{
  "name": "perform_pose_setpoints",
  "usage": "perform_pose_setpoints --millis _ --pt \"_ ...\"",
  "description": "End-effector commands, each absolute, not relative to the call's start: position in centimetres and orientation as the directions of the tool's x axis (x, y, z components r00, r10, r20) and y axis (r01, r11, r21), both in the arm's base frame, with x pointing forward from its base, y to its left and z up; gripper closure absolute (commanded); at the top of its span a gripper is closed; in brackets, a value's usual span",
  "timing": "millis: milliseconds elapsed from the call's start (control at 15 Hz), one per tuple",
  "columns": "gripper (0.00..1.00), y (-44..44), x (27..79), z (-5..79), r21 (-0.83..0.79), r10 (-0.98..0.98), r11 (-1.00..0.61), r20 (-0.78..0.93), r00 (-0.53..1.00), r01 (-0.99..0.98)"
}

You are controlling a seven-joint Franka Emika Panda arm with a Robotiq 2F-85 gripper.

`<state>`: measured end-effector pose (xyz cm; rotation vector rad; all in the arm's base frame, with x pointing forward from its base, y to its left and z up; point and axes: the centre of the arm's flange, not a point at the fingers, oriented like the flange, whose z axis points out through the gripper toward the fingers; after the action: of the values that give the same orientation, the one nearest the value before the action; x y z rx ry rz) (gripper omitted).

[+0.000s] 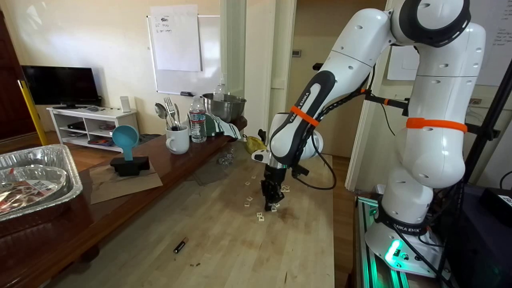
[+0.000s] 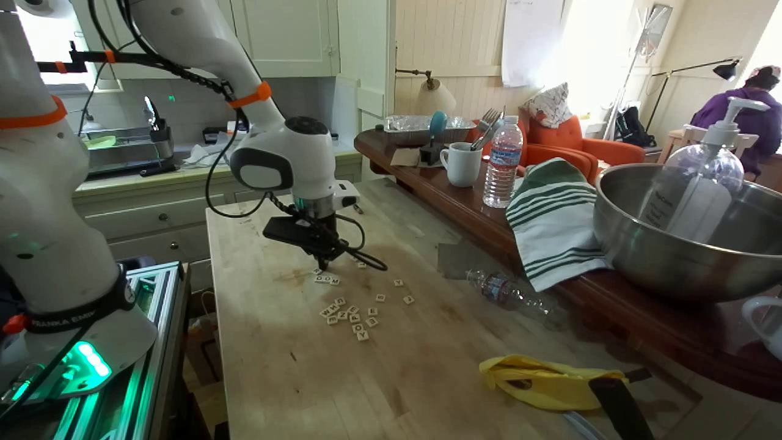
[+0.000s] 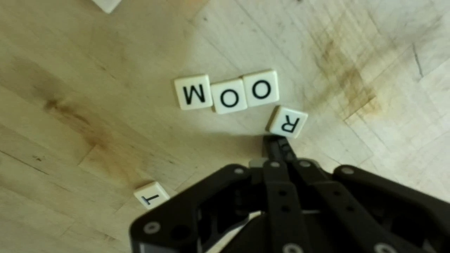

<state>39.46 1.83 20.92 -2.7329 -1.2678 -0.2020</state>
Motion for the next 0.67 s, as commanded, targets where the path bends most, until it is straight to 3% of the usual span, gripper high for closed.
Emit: perform_pose_setpoints --millis 0,600 --pt "1.00 2.26 34.42 21.27 -0.098 0.753 -0.635 0.142 0.642 0.766" --pt "1.00 1.88 34.17 21.14 -0.092 0.808 -0.571 0.112 0.578 0.816"
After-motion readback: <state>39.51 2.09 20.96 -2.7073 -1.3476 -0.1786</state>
